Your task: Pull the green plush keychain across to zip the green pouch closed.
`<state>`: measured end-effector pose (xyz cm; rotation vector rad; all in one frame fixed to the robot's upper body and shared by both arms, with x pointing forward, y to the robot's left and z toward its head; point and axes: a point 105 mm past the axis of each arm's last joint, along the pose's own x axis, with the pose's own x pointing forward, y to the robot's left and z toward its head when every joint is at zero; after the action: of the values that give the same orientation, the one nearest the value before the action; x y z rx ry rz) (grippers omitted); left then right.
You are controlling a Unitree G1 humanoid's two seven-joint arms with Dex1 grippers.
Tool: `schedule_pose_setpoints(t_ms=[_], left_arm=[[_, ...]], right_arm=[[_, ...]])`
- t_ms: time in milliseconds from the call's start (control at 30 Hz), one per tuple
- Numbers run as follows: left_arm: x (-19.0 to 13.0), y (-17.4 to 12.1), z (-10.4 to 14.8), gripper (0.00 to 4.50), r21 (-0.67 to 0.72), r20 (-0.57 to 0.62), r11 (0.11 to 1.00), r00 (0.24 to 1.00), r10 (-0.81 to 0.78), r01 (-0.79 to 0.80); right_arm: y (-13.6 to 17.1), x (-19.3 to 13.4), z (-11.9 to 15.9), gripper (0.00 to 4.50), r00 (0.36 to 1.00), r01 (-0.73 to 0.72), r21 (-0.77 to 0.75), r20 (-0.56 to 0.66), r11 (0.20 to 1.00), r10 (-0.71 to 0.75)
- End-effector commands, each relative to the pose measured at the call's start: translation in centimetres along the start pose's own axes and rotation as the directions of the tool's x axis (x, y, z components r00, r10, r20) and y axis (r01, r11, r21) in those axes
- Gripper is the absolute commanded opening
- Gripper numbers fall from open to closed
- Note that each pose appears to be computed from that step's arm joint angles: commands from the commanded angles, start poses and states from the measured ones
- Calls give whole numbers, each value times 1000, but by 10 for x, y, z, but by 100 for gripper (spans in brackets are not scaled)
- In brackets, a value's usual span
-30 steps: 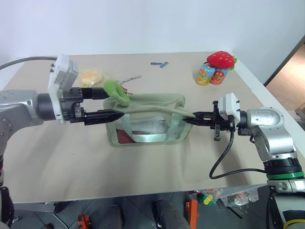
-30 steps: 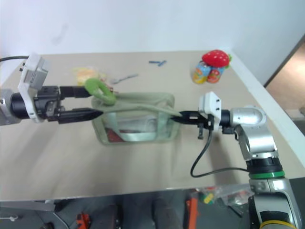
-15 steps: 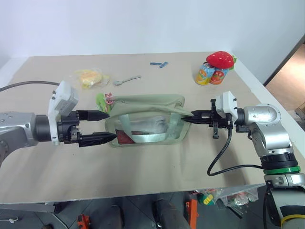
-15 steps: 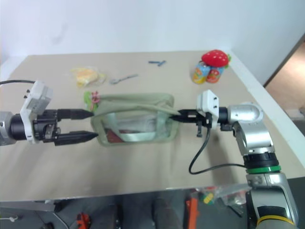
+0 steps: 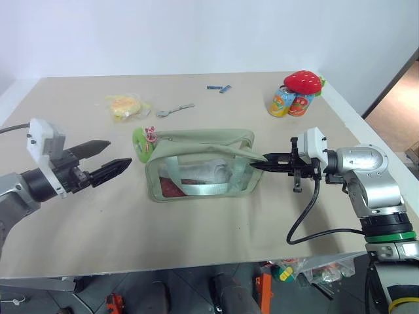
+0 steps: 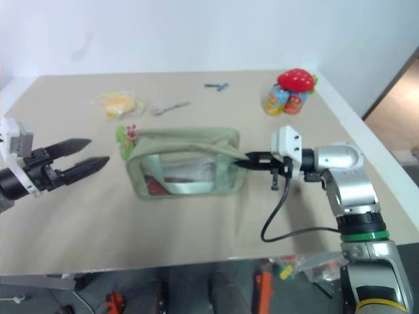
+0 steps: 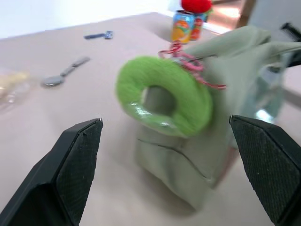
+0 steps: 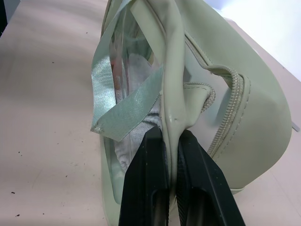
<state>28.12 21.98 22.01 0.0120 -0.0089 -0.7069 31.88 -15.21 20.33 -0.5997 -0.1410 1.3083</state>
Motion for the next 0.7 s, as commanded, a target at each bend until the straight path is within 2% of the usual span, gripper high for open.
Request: schedule_pose_setpoints(t_ms=[33,233,533,567,700], left_arm=[[8,8,5,446,55,50,997,998,50,-53],[22,23,3,446,40,91,996,993,74,-78],[44,14,-6,446,-124,104,988,992,-76,89],[46,14,-7,393,-133,104,987,991,-81,95],[49,17,-11,262,-171,111,981,991,-71,89]], right_arm=[[-4,-6,8,0,1000,18,-37,-1,999,-18],[-3,-6,8,0,1000,20,-36,-5,999,-20],[-2,-6,7,0,1000,21,-41,-18,999,-22],[-2,-6,7,0,1000,22,-40,-19,999,-23],[-1,-7,6,0,999,27,-38,-24,999,-28]])
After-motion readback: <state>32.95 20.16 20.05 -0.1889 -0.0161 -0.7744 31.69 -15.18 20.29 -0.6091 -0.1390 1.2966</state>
